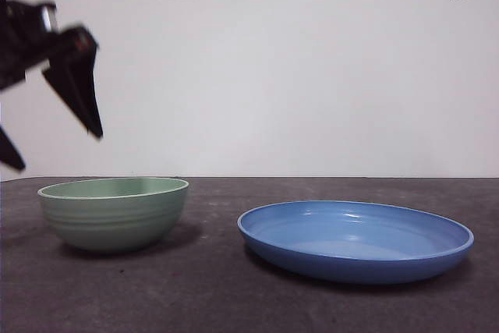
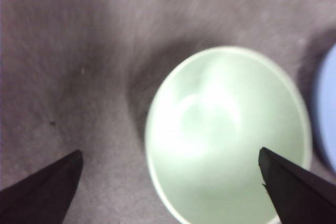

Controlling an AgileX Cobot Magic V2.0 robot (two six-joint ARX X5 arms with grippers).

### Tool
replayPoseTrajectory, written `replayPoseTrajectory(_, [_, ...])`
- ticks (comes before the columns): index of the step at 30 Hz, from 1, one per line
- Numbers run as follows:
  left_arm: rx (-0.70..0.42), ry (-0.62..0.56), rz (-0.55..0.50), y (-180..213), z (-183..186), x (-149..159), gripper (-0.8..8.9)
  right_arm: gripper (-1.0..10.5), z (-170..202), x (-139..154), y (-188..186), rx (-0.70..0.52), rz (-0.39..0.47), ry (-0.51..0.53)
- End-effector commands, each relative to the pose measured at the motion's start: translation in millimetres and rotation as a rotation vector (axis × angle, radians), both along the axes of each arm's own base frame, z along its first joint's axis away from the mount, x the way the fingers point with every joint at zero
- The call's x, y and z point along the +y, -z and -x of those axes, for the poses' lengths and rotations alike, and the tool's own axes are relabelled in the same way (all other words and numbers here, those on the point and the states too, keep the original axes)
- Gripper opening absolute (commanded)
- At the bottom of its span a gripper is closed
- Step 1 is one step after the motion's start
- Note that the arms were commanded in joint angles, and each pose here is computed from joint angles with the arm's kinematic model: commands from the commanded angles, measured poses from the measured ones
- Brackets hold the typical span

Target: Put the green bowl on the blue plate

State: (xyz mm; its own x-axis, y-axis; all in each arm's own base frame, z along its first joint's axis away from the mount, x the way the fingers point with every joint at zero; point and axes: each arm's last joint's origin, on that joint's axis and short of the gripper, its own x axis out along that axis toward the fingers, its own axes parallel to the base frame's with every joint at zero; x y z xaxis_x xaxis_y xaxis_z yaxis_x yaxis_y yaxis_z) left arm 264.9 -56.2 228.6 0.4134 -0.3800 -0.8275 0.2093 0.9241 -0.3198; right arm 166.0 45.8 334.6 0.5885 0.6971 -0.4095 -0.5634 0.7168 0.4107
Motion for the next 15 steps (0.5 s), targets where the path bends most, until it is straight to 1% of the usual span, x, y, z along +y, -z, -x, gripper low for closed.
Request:
replayPoseTrajectory(1, [0.044,-0.003,-0.010,14,-14,-3,5.89,6.8,-2,1,-5,-0.007,-0.009,-0.001])
replayPoseTrajectory(6, [0.104,-0.003,-0.021,37,-26,-5,5.87,6.8,-1,1,-5,-0.006,-0.009,0.000])
replayPoseTrajectory(8, [0.115,-0.003,-0.023,41,-28,-5,5.54,6.8,-1,1,-5,-0.005,-0.009,0.000])
replayPoseTrajectory(12, [0.106,0.000,-0.022,39,-31,-6,4.09,6.8,-1,1,-5,-0.004,-0.009,0.000])
replayPoseTrajectory(15, [0.096,0.000,-0.021,34,-34,-6,2.36,6.8,-1,1,-5,-0.005,-0.009,0.000])
